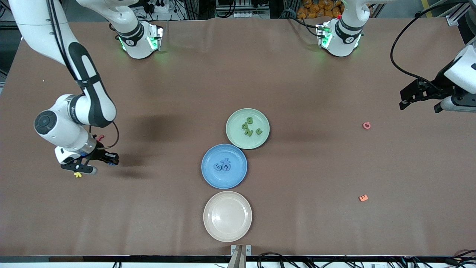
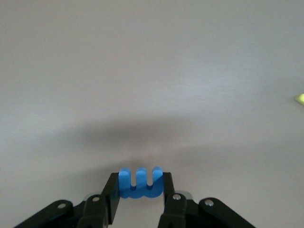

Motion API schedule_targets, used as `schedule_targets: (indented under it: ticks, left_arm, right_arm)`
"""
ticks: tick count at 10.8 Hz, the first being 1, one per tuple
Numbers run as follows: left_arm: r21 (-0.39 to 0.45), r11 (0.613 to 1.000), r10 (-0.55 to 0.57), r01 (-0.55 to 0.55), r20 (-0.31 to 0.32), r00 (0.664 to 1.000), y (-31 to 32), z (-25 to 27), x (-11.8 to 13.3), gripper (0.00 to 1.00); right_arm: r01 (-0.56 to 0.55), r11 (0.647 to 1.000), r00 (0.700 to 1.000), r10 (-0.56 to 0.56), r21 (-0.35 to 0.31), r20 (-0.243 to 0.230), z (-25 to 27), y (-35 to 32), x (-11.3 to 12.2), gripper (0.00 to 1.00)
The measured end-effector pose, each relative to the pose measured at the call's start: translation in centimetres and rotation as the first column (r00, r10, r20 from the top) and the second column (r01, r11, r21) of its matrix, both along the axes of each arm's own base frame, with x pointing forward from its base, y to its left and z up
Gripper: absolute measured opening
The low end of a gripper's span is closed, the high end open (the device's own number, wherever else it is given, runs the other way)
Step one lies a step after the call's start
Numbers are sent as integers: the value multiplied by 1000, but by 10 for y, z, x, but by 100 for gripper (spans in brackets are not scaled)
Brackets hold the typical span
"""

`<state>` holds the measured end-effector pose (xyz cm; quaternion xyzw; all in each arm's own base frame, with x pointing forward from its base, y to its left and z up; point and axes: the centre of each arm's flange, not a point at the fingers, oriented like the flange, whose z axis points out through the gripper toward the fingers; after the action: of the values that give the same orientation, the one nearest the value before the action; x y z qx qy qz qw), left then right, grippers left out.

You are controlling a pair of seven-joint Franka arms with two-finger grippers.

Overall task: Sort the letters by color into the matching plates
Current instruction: 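Carry the blue W over the blue plate and open the right gripper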

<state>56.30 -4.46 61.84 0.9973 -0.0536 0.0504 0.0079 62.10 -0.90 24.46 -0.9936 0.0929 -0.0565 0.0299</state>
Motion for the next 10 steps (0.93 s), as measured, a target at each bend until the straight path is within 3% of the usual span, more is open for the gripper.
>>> schedule_targets:
  ticks: [4,10]
  left_arm:
    - [0,1000,-1,1,4,1000,0,2,0,100]
    - [-1,1000,-3,3,6,1000,-2,3,0,100]
  right_arm:
    - [53,992,997,-59,118,46,28,93,19,41]
    - [52,976,996,-67,210,66,28,281,34,41]
